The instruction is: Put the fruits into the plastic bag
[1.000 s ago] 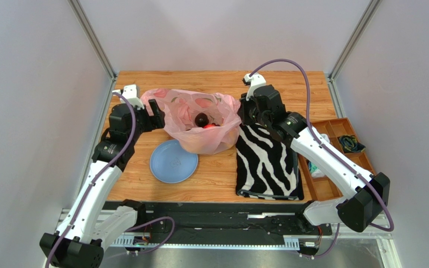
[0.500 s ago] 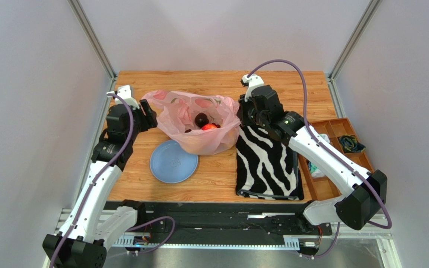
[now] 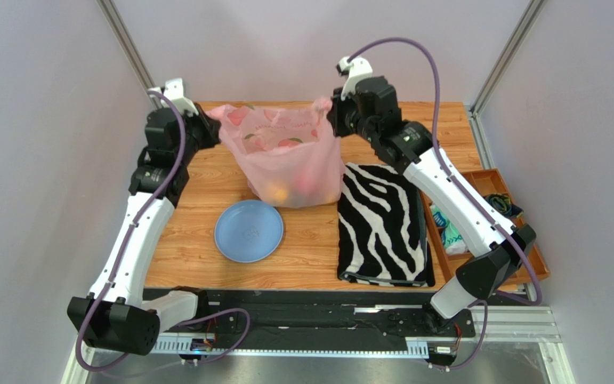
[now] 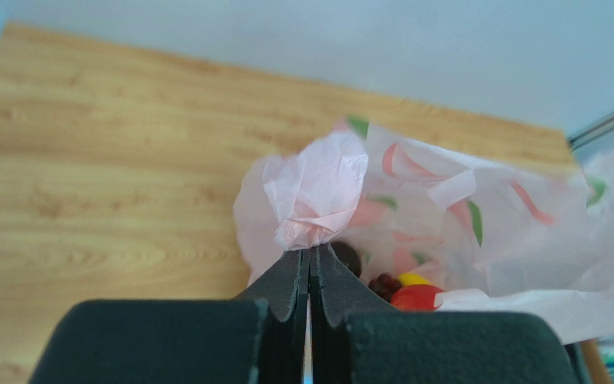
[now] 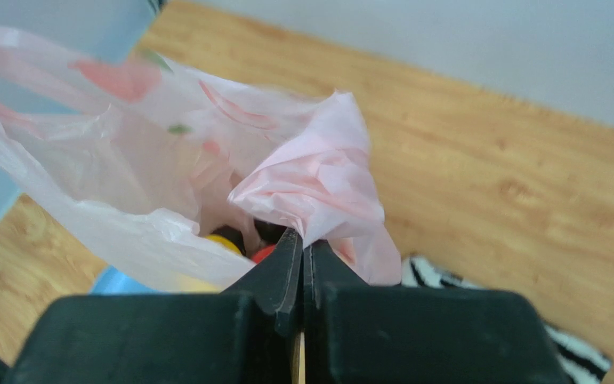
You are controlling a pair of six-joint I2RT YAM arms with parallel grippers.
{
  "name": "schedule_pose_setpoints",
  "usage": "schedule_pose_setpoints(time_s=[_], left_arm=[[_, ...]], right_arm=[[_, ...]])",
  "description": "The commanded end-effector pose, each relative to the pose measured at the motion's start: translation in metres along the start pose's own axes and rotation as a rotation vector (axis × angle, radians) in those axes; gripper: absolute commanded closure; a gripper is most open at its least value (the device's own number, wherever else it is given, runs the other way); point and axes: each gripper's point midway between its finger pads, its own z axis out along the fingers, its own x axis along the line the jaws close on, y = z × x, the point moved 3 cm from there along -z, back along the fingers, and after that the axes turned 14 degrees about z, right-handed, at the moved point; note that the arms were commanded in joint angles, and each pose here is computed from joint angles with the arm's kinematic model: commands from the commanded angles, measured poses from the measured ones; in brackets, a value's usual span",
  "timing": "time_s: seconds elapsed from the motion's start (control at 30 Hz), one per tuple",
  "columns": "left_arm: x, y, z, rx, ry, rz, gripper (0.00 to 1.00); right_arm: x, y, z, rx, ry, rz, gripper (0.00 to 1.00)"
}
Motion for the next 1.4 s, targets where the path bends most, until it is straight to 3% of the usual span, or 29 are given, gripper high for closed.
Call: schedule_pose_setpoints(time_s=[0.0, 0.13, 0.37, 0.5, 0.73, 0.83, 0.87, 0.9, 0.97, 1.07, 1.17, 1.37], left_arm=[[-0.001, 0.093, -0.020, -0.249, -0.037, 0.004, 1.00], [0.007, 0.097, -0.010, -0.255, -0.081, -0.008, 1.00], [0.014, 0.047, 0.033, -0.159, -0.133, 0.024, 1.00], [0.018, 0.027, 0.045, -0.096, -0.132, 0.039, 1.00], [0.015, 0.040, 0.034, -0.124, -0.143, 0.055, 0.99], [0.011, 0.043, 0.028, -0.132, -0.162, 0.060, 0.83], [0.010, 0.043, 0.026, -0.134, -0.167, 0.061, 0.65], [0.009, 0.045, 0.023, -0.140, -0.169, 0.064, 0.54], [0.009, 0.045, 0.019, -0.141, -0.163, 0.062, 0.27], [0.010, 0.049, 0.008, -0.157, -0.145, 0.064, 0.04], [0.010, 0.048, -0.005, -0.167, -0.132, 0.069, 0.03], [0.018, 0.026, -0.033, -0.130, -0.065, 0.105, 0.02]], right_arm=[[0.015, 0.099, -0.029, -0.278, 0.042, -0.014, 1.00], [0.000, 0.110, -0.004, -0.288, 0.038, 0.010, 1.00], [-0.034, 0.050, 0.073, -0.105, -0.017, 0.052, 1.00], [-0.041, 0.024, 0.085, -0.034, -0.025, 0.066, 1.00], [-0.042, 0.020, 0.083, -0.022, -0.022, 0.066, 1.00], [-0.040, 0.023, 0.080, -0.029, -0.018, 0.069, 0.97], [-0.040, 0.024, 0.079, -0.031, -0.018, 0.069, 0.94], [-0.040, 0.025, 0.078, -0.031, -0.019, 0.068, 0.90], [-0.038, 0.029, 0.072, -0.041, -0.013, 0.069, 0.72], [-0.030, 0.034, 0.060, -0.044, 0.028, 0.065, 0.45], [-0.029, 0.035, 0.050, -0.052, 0.036, 0.062, 0.27], [-0.028, 0.040, 0.010, -0.119, 0.058, 0.071, 0.16]])
